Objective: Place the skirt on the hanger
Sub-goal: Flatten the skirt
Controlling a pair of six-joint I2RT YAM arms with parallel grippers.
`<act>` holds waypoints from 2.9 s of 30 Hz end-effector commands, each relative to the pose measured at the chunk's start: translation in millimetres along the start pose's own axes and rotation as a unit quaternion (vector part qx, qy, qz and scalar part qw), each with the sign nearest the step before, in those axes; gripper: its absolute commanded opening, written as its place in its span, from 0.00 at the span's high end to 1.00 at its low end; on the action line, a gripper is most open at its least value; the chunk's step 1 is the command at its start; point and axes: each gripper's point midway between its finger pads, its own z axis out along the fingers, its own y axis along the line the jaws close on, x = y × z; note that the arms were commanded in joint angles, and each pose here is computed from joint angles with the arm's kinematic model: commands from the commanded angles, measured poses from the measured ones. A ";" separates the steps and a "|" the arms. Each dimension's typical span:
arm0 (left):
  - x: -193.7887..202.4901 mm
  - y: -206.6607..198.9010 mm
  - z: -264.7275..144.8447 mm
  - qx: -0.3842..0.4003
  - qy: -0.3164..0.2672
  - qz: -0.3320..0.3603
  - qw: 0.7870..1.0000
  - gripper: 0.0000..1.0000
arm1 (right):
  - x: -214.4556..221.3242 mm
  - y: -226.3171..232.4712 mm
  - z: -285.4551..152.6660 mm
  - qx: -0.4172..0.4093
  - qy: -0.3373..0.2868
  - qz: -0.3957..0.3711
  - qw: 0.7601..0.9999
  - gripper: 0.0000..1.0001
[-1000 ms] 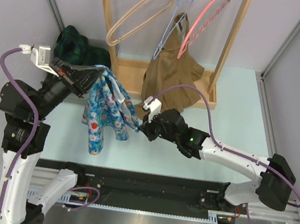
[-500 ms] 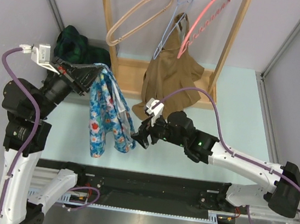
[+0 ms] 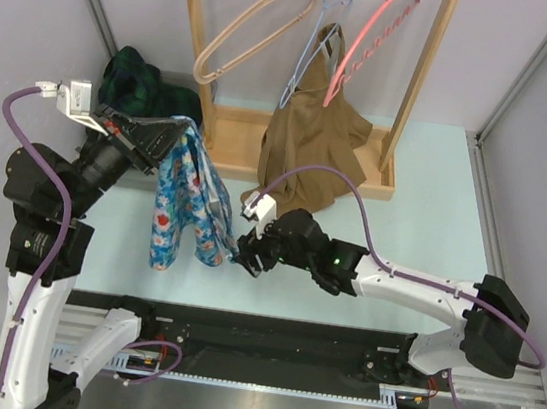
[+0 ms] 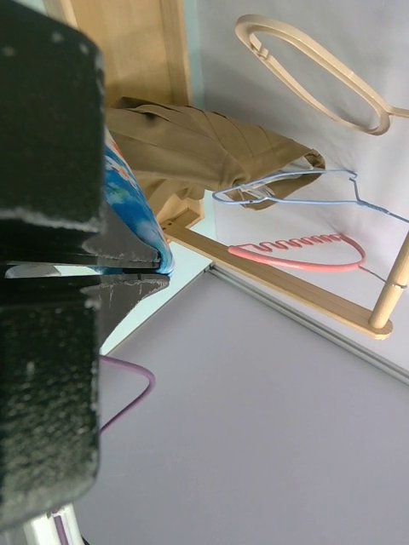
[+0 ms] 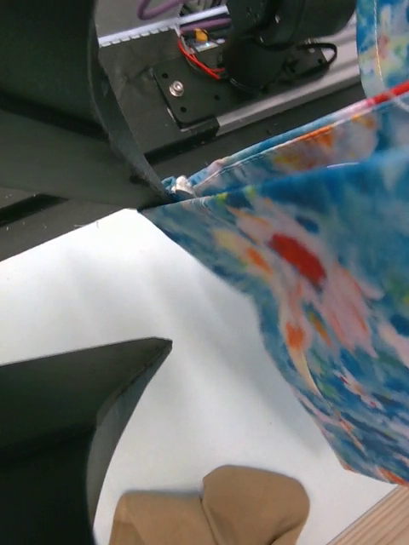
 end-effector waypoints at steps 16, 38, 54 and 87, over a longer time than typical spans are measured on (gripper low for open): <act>-12.6 -29.8 -9.9 0.060 -0.026 -0.010 0.998 1.00 | -65.9 -6.9 9.8 0.004 -0.093 0.057 0.994 0.91; 98.5 19.2 -4.2 0.082 0.111 0.022 0.990 1.00 | -161.5 -187.6 -210.3 0.340 -0.208 0.049 0.916 1.00; 104.7 2.2 -42.3 0.095 0.130 0.065 0.985 1.00 | -158.8 -123.6 -276.2 0.258 -0.212 0.024 0.942 1.00; 274.0 174.1 -44.4 -0.209 0.233 -0.022 0.949 0.20 | 22.1 -212.7 -124.2 0.316 0.035 0.258 0.912 0.24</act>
